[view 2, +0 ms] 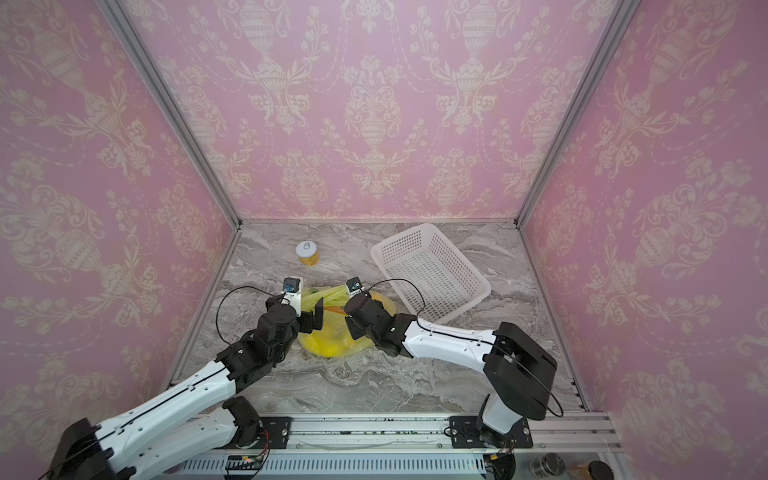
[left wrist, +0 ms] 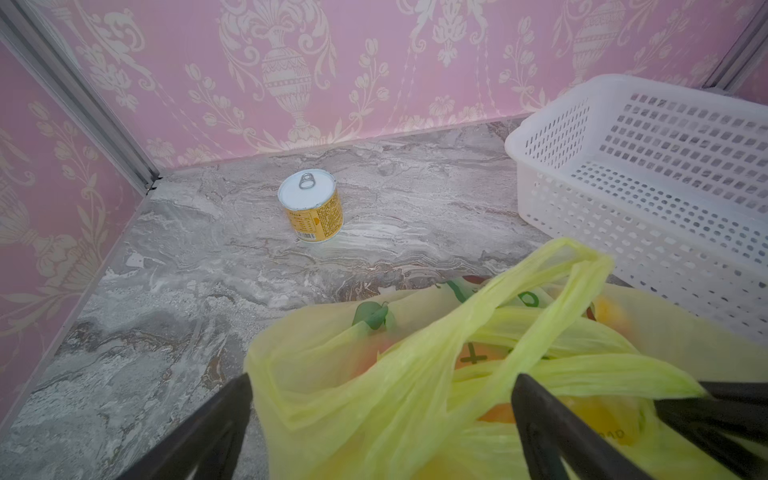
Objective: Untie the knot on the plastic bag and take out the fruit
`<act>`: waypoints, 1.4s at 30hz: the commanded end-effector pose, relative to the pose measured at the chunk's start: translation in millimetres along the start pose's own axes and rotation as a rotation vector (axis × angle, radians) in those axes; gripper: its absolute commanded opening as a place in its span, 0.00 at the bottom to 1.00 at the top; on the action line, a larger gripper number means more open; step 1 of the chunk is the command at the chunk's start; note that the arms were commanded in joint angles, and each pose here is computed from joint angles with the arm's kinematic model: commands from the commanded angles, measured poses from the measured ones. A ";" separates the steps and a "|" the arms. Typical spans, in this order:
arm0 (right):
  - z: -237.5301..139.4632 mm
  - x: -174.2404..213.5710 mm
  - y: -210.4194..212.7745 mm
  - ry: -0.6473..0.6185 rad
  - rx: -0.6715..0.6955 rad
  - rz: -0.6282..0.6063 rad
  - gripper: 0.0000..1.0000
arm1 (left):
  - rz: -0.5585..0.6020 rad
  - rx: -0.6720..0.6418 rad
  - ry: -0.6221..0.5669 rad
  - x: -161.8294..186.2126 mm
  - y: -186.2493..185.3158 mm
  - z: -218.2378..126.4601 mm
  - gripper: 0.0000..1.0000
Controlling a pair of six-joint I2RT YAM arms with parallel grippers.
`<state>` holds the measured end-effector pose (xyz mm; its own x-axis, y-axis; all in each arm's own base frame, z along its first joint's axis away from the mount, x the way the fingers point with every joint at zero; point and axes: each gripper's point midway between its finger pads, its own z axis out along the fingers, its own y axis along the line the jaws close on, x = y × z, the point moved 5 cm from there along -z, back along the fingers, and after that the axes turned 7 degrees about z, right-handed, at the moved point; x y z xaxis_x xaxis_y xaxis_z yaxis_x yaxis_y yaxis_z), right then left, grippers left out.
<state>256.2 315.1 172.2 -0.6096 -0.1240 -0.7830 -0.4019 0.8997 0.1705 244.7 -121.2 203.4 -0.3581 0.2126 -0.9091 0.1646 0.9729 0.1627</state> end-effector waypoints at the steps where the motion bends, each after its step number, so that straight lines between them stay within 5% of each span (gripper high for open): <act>1: -14.0 -5.2 -3.9 -0.069 -0.013 0.059 0.05 | 0.020 0.038 -0.012 -11.2 -8.8 2.2 0.99; 7: -30.7 -4.1 -14.1 -0.125 -0.025 0.125 0.09 | 0.019 0.059 -0.013 -14.1 -13.8 6.0 0.99; 12: -39.0 -3.7 -17.1 -0.158 -0.053 0.168 0.26 | 0.026 0.057 0.002 -17.2 -16.5 10.2 0.99; 17: -30.2 -8.4 -10.9 -0.129 -0.031 0.103 0.51 | 0.013 0.055 -0.008 -18.8 -14.4 7.4 0.99; 26: 11.8 -13.7 1.2 -0.026 0.099 0.004 0.60 | -0.006 0.097 -0.045 -26.6 -16.6 1.9 0.99; 28: 15.3 -15.9 2.1 -0.019 0.118 -0.004 0.58 | 0.000 0.101 -0.046 -27.1 -17.9 3.1 0.99; 34: 3.8 -24.6 -1.8 -0.060 0.128 0.015 0.17 | 0.034 0.120 -0.014 -24.0 -26.9 13.6 0.99; 42: -28.4 -23.7 -15.8 -0.154 0.074 0.113 0.09 | 0.067 0.208 0.043 -20.8 -44.1 22.5 0.99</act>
<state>262.2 299.1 194.7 -0.5590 -0.0400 -0.8282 -0.3077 0.9375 0.1624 265.8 -158.5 197.4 -0.3938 0.2669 -0.8796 0.3056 0.9405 0.1485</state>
